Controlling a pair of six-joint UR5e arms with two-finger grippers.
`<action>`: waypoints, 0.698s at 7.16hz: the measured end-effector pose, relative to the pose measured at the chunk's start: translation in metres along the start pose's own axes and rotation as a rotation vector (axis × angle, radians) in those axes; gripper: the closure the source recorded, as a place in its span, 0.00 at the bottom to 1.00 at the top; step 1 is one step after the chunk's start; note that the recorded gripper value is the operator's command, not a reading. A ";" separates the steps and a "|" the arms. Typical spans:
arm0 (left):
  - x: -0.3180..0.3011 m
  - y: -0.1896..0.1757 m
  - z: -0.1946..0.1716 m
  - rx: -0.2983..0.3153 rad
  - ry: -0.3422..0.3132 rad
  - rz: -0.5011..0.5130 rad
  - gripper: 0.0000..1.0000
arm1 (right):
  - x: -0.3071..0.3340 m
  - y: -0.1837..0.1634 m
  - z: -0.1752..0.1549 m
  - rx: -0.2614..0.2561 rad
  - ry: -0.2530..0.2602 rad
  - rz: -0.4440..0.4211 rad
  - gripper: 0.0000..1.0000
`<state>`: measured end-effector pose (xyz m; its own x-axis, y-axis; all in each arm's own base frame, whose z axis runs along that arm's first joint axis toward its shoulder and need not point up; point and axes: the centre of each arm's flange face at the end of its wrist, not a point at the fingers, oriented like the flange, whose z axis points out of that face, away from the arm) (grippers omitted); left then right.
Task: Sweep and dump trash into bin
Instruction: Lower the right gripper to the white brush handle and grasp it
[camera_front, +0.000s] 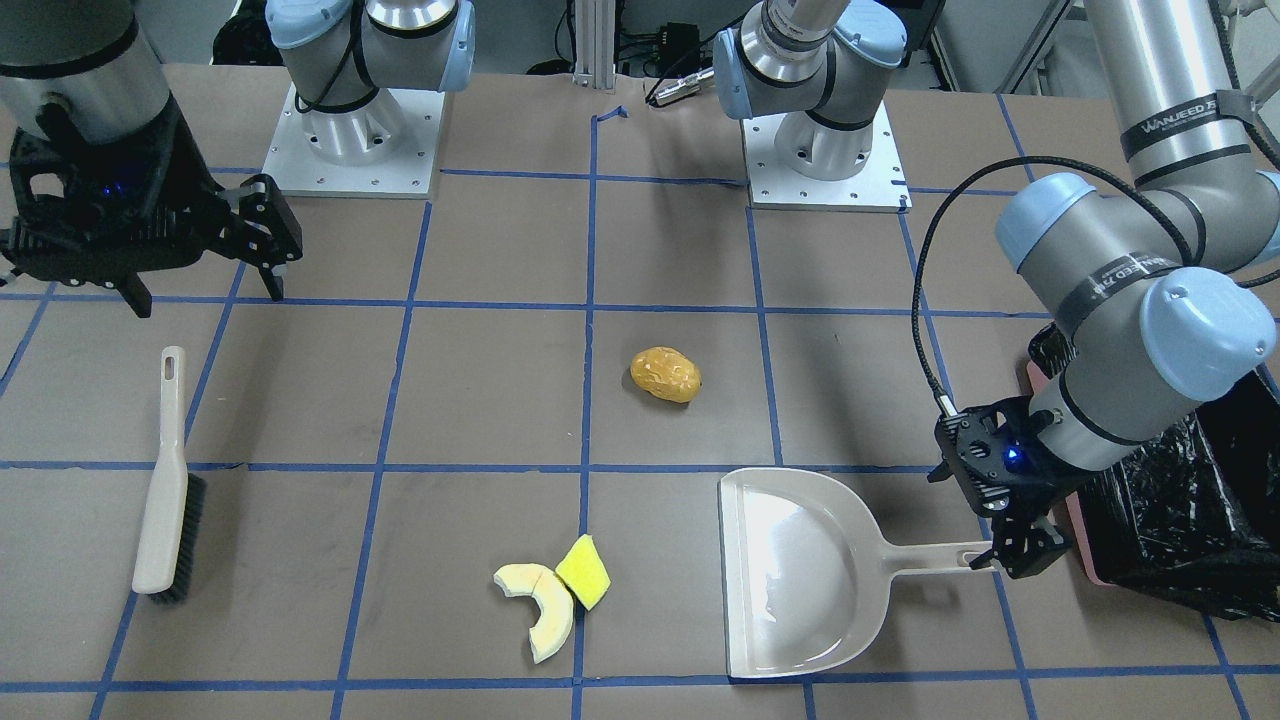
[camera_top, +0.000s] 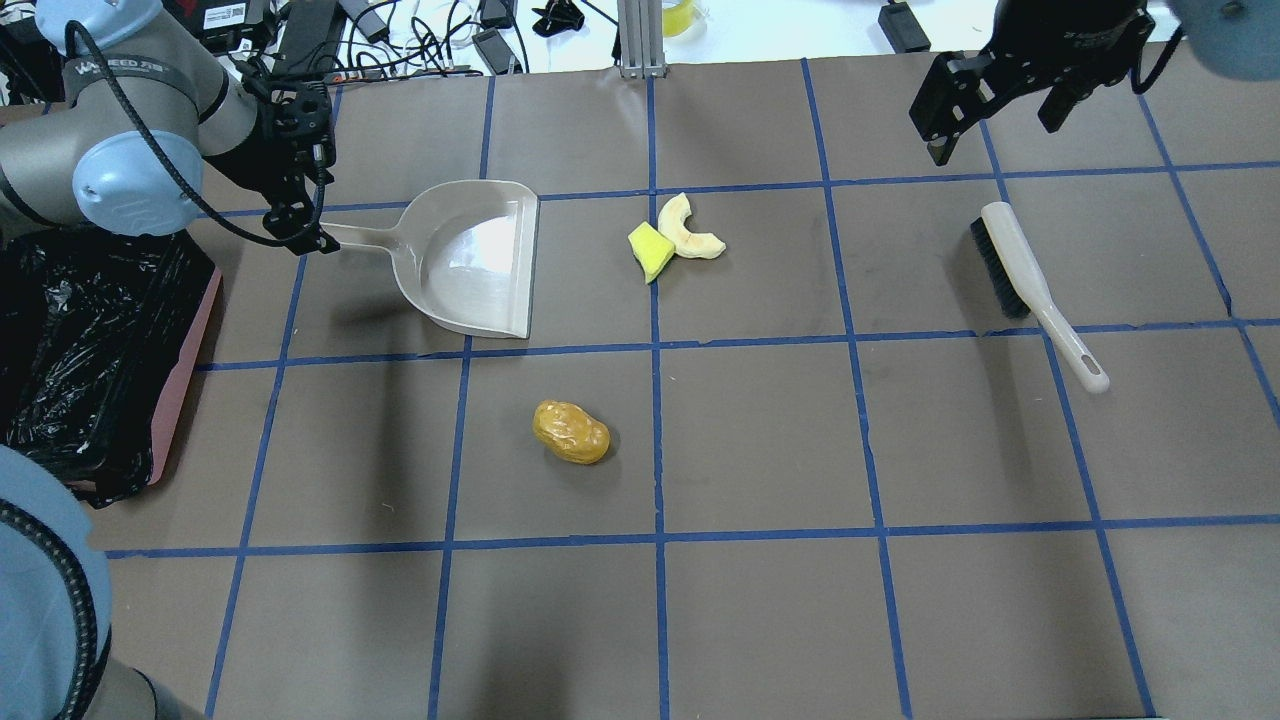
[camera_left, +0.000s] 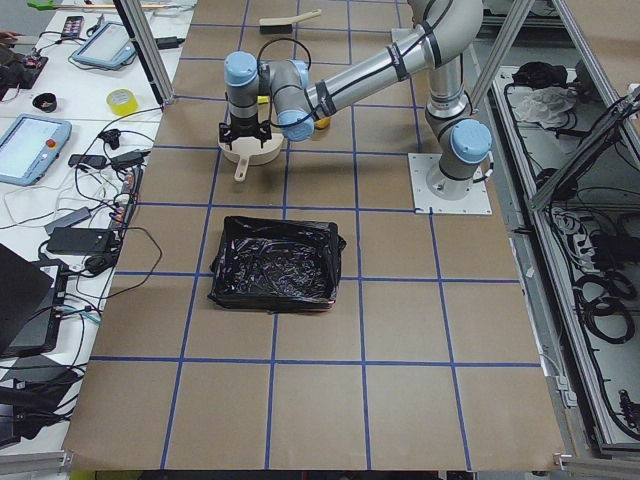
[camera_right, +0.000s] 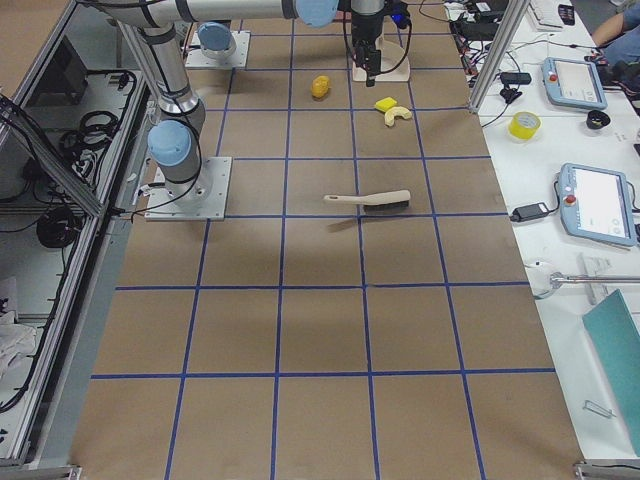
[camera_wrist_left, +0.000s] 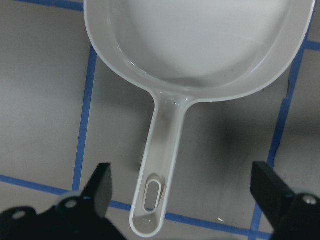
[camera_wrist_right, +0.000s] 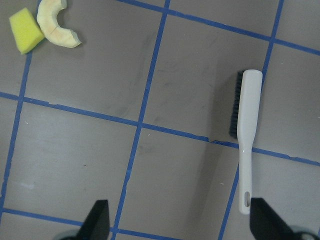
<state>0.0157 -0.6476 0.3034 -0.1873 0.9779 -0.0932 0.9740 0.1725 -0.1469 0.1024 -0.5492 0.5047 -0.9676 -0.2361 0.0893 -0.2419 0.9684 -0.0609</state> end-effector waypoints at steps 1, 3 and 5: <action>-0.004 0.013 0.011 0.028 0.015 0.012 0.03 | 0.013 -0.009 0.017 -0.011 -0.001 0.014 0.00; -0.010 0.032 0.033 0.070 0.042 0.040 0.03 | 0.041 -0.018 0.044 -0.036 -0.007 0.003 0.00; -0.014 0.043 0.045 0.081 0.059 0.060 0.04 | 0.065 -0.017 0.061 -0.052 -0.010 -0.007 0.00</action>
<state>0.0543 -0.6597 0.2538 -0.1184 0.9918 -0.0470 0.9693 0.1052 -0.2222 0.0397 -0.5859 0.4510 -0.9666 -0.2436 0.0799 -0.2451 0.9695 -0.0090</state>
